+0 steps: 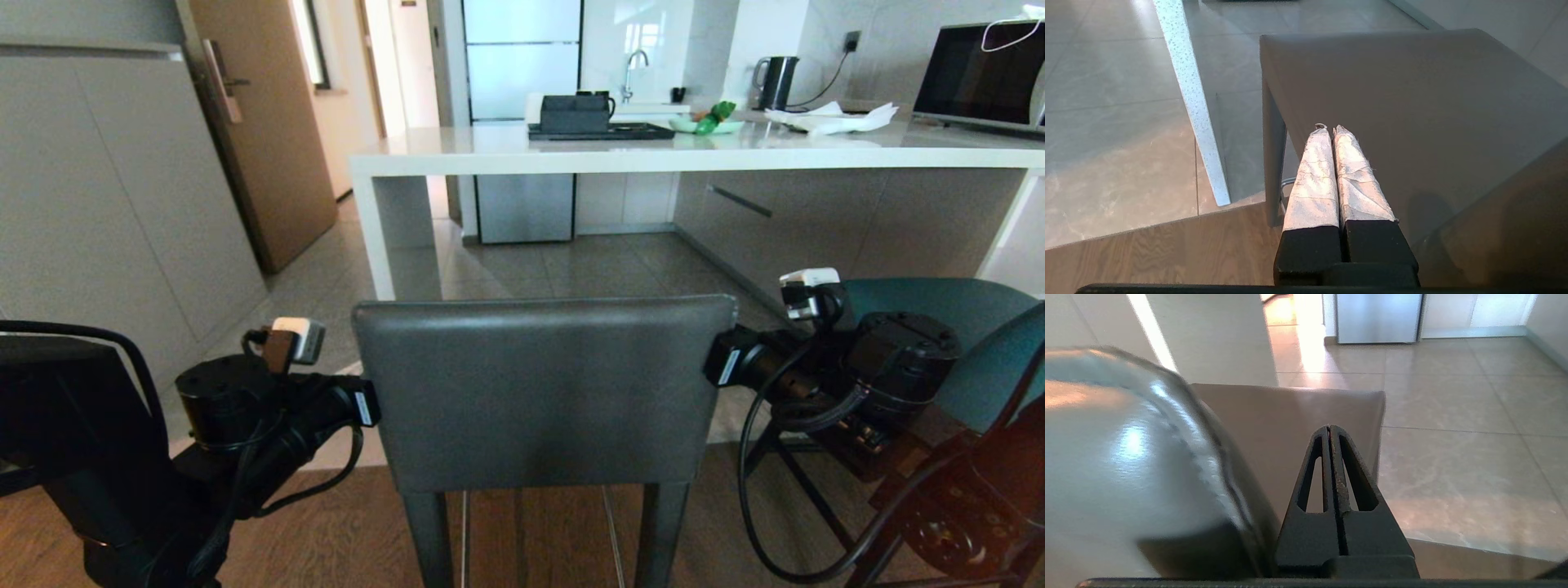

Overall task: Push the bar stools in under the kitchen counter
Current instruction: Push the gray chair back under the dining table

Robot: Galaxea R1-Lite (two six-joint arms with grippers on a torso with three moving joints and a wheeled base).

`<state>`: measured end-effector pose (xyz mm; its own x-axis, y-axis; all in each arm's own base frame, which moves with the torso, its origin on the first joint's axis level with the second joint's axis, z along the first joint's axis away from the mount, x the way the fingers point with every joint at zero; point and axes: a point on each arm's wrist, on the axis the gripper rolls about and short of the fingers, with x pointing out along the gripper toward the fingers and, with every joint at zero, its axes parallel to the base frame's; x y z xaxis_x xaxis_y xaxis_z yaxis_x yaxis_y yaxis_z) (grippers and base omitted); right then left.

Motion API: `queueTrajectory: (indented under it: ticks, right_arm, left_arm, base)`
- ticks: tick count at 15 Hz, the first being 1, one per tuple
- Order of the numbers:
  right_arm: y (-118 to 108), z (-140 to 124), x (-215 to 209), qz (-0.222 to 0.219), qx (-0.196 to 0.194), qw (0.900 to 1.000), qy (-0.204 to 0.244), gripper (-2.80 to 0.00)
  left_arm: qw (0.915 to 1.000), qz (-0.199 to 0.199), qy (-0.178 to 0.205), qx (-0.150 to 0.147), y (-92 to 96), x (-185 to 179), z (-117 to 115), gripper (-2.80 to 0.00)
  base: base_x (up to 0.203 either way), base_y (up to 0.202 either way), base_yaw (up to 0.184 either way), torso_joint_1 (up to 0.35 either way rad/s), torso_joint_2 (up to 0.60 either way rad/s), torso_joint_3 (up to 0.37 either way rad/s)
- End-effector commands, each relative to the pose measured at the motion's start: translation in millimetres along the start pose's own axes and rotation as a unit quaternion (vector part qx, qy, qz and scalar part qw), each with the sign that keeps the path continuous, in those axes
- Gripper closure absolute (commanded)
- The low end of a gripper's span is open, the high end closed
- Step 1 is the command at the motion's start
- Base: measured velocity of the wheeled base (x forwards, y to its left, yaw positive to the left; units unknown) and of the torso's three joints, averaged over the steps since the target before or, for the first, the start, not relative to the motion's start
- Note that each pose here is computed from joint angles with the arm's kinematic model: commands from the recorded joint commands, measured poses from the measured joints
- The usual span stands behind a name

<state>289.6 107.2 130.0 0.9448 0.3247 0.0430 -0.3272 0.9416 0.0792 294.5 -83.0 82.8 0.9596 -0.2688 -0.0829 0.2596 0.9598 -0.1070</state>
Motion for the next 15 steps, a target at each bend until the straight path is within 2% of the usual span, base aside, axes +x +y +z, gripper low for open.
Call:
queueTrajectory:
  ticks: [1, 15]
  right_arm:
    - [1.4, 1.4, -0.5, 0.003, 0.0, 1.0, -0.007, 0.0]
    - [1.1, -1.6, -0.5, 0.002, 0.0, 1.0, -0.01, 0.0]
  left_arm:
    - [0.9996, 0.012, -0.024, -0.001, -4.3, 3.2, 8.4, 0.0]
    - [0.9997, 0.005, -0.022, 0.003, -7.6, -0.7, 8.7, 0.0]
  base:
    - [0.0, 0.0, 0.0, 0.0, 0.0, 0.0]
    - [0.0, 0.0, 0.0, 0.0, 0.0, 0.0]
